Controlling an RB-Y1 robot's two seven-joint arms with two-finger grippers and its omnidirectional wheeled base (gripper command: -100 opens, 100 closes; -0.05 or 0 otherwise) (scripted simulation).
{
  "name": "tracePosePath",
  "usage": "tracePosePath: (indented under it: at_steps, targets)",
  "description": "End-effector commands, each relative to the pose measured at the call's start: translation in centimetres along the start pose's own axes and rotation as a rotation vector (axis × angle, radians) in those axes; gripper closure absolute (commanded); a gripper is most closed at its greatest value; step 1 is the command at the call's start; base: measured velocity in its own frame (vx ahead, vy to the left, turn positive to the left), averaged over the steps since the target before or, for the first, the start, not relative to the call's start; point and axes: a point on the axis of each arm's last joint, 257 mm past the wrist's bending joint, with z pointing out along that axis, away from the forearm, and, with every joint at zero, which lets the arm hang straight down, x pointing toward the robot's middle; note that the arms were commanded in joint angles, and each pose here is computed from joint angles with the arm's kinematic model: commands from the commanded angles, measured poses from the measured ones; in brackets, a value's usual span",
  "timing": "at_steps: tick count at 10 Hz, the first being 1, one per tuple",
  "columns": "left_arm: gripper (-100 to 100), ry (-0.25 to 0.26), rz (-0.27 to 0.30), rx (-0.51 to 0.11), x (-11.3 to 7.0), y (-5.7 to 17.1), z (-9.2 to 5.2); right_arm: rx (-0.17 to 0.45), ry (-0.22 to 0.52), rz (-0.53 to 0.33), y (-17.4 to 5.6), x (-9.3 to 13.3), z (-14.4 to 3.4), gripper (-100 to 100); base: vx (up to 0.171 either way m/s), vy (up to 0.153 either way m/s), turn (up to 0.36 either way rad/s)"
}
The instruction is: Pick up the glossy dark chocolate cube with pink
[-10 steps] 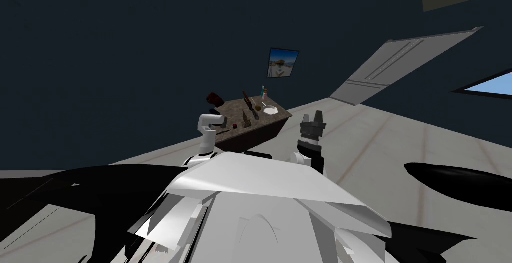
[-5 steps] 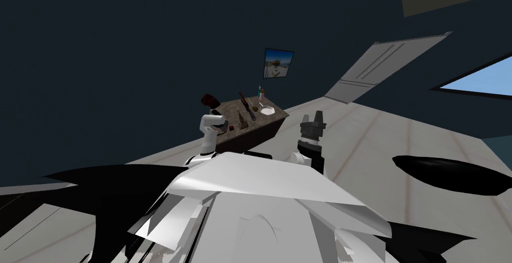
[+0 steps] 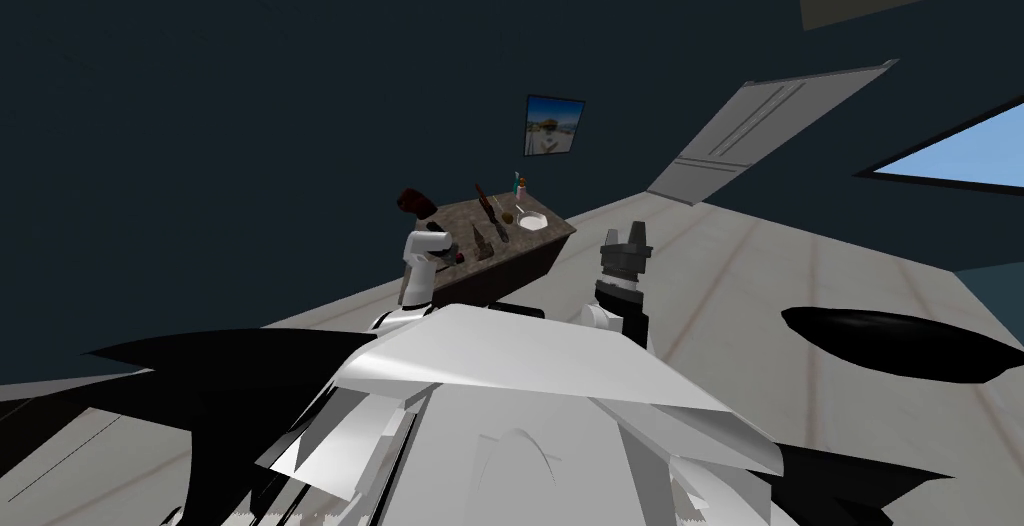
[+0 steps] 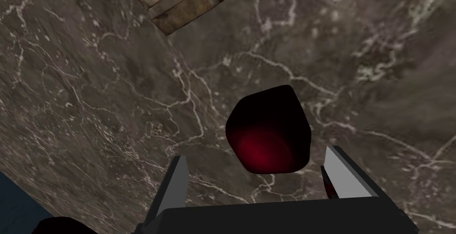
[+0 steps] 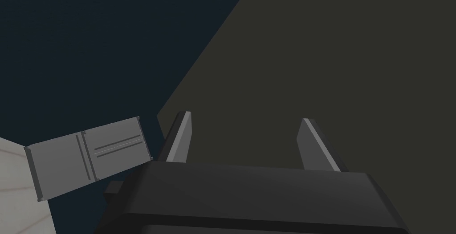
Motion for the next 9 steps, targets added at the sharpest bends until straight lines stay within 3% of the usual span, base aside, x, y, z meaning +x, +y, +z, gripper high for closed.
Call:
tracePosePath:
  at_steps: [1, 3, 4, 8, 9]
  targets:
    - [-100, 0.000, 0.000, 0.002, 0.17, 0.05, 0.68, 0.000, 0.000, 0.000, 0.00, 0.00, 0.00, 0, 0.002, 0.012, -0.001]
    - [-100, 0.001, 0.000, 0.001, 0.22, 0.07, 0.91, 0.000, 0.000, 0.000, 0.00, 0.00, 0.00, 0, 0.001, 0.008, -0.001]
    - [100, 0.001, 0.000, 0.003, 0.24, 0.02, 0.97, 0.000, 0.000, 0.000, 0.00, 0.00, 0.00, 0, 0.000, 0.000, 0.000]
    - [100, 0.001, -0.001, 0.001, 0.23, 0.09, 0.99, 0.000, 0.000, 0.000, 0.00, 0.00, 0.00, 0, 0.000, 0.000, 0.000]
    - [0, 0.001, 0.000, 0.001, 0.24, 0.08, 0.98, 0.000, 0.000, 0.000, 0.00, 0.00, 0.00, 0, 0.000, 0.000, 0.000]
